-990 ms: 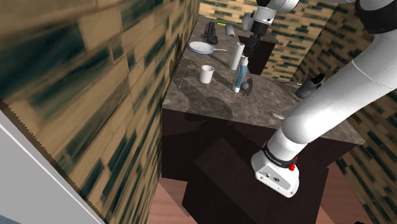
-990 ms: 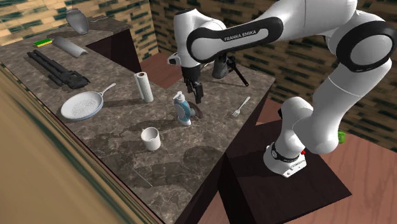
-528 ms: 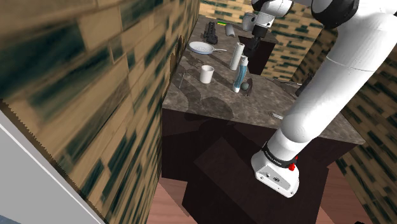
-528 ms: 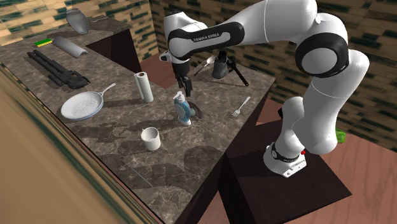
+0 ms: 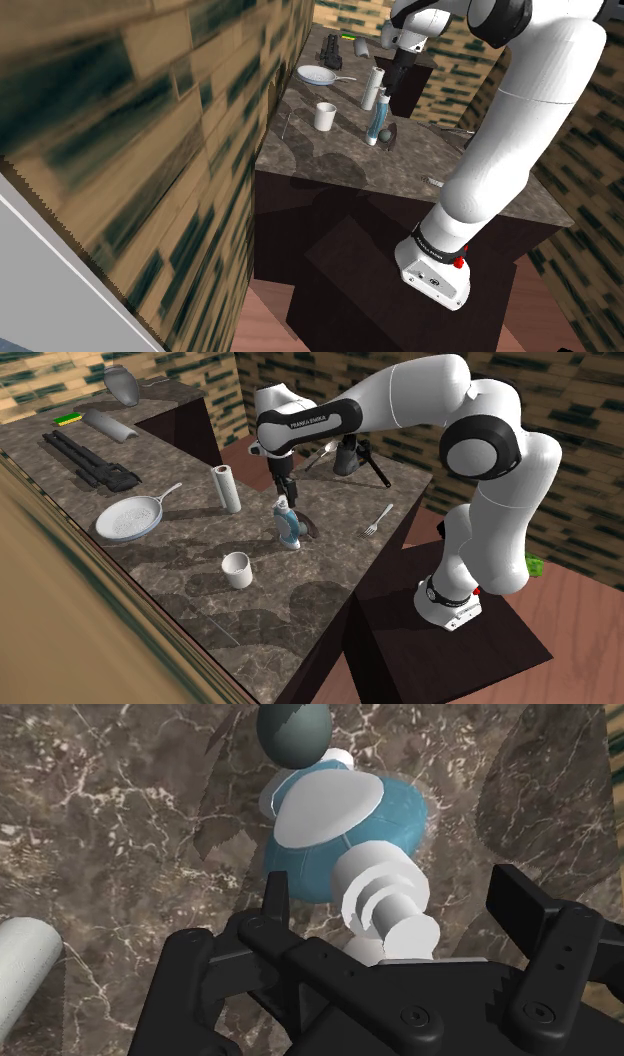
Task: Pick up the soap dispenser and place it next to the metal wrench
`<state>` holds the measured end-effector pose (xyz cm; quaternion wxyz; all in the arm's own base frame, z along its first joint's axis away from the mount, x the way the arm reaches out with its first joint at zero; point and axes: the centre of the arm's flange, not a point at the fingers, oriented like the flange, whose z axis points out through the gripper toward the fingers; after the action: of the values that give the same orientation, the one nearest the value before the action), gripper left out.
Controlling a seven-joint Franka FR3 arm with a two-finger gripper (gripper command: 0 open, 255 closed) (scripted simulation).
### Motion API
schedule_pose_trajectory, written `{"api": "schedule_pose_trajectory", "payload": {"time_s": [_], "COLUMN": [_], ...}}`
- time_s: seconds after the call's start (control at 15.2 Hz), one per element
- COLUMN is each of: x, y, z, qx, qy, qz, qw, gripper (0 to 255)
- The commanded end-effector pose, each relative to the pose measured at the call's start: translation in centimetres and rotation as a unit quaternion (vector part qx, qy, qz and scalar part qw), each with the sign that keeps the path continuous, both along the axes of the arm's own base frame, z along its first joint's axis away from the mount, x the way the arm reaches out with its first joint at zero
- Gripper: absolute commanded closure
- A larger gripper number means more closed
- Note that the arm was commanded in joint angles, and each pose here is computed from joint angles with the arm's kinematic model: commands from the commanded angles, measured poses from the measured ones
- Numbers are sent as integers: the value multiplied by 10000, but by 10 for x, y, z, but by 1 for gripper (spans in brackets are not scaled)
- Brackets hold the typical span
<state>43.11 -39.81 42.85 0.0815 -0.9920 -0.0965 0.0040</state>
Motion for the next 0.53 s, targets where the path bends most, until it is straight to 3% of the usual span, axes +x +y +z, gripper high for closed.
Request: {"api": "schedule_pose_trajectory", "payload": {"time_s": [0.0,0.46], "x": [1,1], "y": [2,2], "z": [-10,-13], "qx": [-1,-1], "qy": [-2,-2], "qz": [0,0], "qw": [10000,10000], "gripper": [0,0]}}
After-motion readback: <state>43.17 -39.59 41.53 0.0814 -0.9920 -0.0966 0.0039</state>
